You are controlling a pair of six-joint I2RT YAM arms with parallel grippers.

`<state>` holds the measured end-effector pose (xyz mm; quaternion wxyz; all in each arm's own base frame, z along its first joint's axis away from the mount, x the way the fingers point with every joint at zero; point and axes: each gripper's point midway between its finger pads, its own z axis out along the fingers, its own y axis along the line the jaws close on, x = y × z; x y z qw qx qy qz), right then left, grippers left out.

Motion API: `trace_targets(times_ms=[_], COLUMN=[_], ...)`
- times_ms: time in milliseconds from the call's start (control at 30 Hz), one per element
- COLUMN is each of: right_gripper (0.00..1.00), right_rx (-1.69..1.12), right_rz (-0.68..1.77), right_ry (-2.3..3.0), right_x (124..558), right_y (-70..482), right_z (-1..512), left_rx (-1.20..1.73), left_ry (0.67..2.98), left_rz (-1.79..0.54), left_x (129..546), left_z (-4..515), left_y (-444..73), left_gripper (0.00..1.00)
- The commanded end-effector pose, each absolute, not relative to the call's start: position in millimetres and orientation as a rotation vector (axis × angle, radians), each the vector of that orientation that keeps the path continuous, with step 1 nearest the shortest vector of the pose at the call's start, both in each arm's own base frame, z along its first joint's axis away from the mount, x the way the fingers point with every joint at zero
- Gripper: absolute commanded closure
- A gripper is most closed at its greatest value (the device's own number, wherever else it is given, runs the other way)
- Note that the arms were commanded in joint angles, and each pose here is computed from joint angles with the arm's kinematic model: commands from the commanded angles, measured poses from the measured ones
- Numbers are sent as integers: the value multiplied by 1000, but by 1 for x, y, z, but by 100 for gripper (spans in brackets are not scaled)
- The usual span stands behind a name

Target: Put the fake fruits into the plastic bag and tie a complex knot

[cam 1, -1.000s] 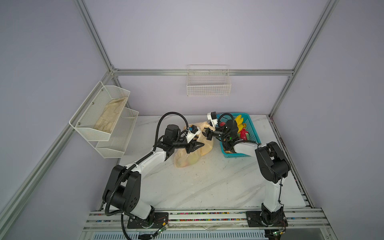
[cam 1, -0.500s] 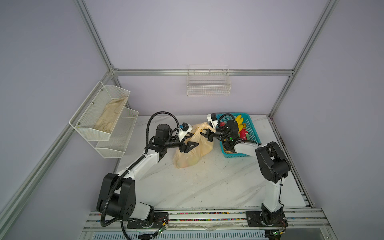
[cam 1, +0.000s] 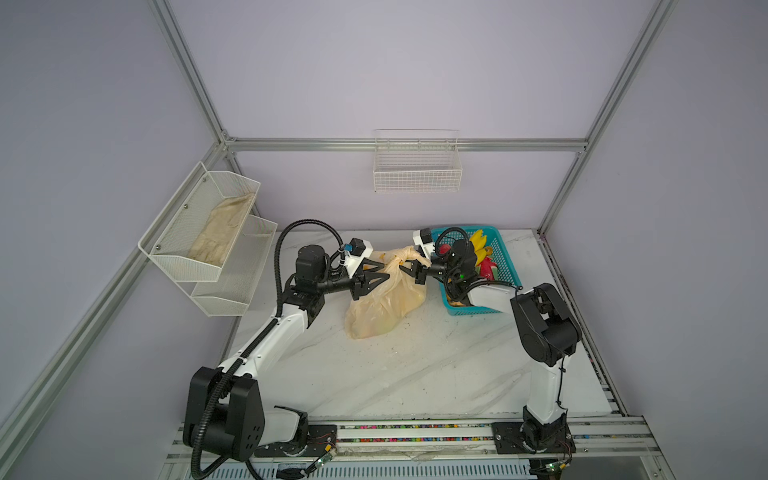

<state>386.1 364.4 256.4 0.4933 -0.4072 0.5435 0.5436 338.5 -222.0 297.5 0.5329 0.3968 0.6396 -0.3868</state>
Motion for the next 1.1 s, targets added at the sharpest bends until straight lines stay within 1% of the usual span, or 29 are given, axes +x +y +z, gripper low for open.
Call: trace_targets(times_ms=[0, 67, 133, 267, 300, 467, 533, 700, 900, 1033, 1067], right_gripper=[100, 100, 100, 100, 100, 100, 100, 100, 100, 100, 100], right_rx=[-975, -970, -970, -999, -1003, -1026, -1033, -1045, -1057, -1061, -1063], right_rz=[1292, 1307, 1319, 1338, 1343, 1356, 1360, 1360, 1351, 1347, 1346], right_ry=[1257, 1244, 1240, 1222, 1215, 1192, 1185, 1170, 1163, 1159, 1159], right_x=[388, 387, 387, 383, 381, 374, 373, 370, 367, 366, 365], right_y=[365, 366, 367, 368, 368, 367, 367, 366, 365, 364, 365], right_z=[277, 281, 282, 283, 283, 282, 281, 281, 280, 280, 280], left_rx=[927, 933, 943, 962, 951, 916, 913, 921, 938, 931, 932], left_ry=[1551, 1564, 1566, 1553, 1572, 1573, 1578, 1590, 1589, 1607, 1572], left_rz=[-961, -957, -957, -941, -949, -963, -960, -963, -970, -966, -955], left_x=[335, 335, 333, 332, 337, 346, 347, 342, 334, 332, 326], left_z=[282, 275, 272, 267, 258, 249, 245, 237, 243, 244, 258], left_y=[-231, -237, -247, -268, -272, -280, -279, -278, -274, -267, -263], left_gripper=[80, 87, 90, 90, 90, 87, 82, 65, 43, 33, 31])
